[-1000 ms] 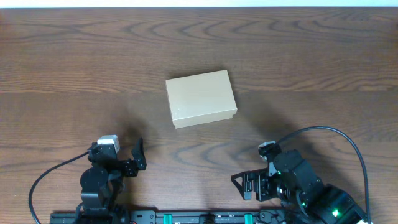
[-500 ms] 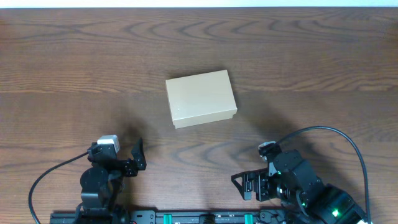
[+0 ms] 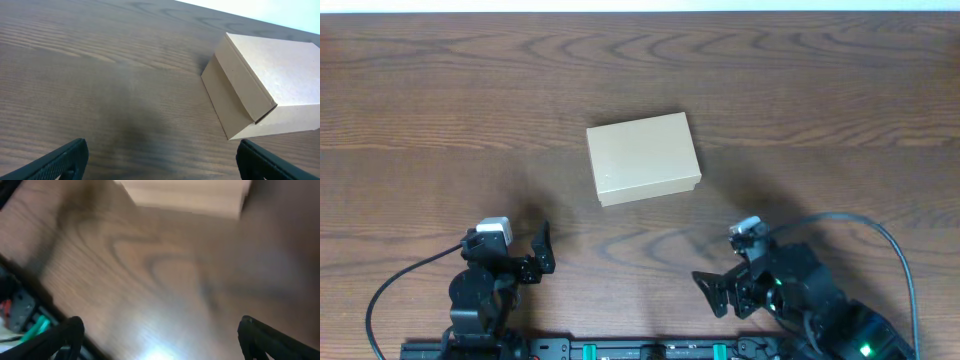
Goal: Pack container
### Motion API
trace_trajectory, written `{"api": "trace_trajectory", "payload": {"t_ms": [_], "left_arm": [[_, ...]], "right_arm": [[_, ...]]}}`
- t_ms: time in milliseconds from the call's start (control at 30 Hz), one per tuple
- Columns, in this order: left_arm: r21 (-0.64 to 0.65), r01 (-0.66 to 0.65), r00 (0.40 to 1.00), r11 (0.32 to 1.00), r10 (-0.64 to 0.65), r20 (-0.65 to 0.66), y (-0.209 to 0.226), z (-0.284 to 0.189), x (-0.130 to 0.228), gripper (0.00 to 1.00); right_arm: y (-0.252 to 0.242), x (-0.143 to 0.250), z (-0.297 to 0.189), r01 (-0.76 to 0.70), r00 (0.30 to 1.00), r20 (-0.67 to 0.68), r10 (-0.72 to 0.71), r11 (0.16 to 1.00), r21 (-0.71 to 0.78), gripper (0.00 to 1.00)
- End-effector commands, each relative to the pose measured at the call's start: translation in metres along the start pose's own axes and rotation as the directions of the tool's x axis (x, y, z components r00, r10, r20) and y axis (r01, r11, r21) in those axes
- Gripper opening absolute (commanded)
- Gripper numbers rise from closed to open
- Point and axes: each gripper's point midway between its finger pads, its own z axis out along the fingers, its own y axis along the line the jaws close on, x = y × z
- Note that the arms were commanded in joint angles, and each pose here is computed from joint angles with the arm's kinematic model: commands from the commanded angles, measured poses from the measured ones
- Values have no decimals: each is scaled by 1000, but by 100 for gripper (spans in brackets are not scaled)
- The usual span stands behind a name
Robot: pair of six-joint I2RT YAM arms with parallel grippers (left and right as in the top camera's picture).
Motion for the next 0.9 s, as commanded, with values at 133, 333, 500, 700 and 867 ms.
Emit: {"api": "trace_trajectory", "payload": {"t_ms": [133,333,500,700,867], "left_arm": [[-14,-5,1000,1000,5,-1,3,3,4,95],[-15,-5,1000,1000,5,-1,3,3,4,96],[-15,-5,1000,1000,5,-1,3,3,4,95],[-14,-5,1000,1000,5,-1,3,3,4,96],[-15,-5,1000,1000,5,-1,3,3,4,95]], "right_arm": [[-28,4,-1,287,949,93,-300,949,131,99],[-45,24,11,260,951,124,-282,951,168,99],[-50,29,14,248,945,170,-278,952,180,99],[-51,30,12,246,939,197,-281,952,184,99],[-51,31,12,246,941,191,-280,952,184,99]]}}
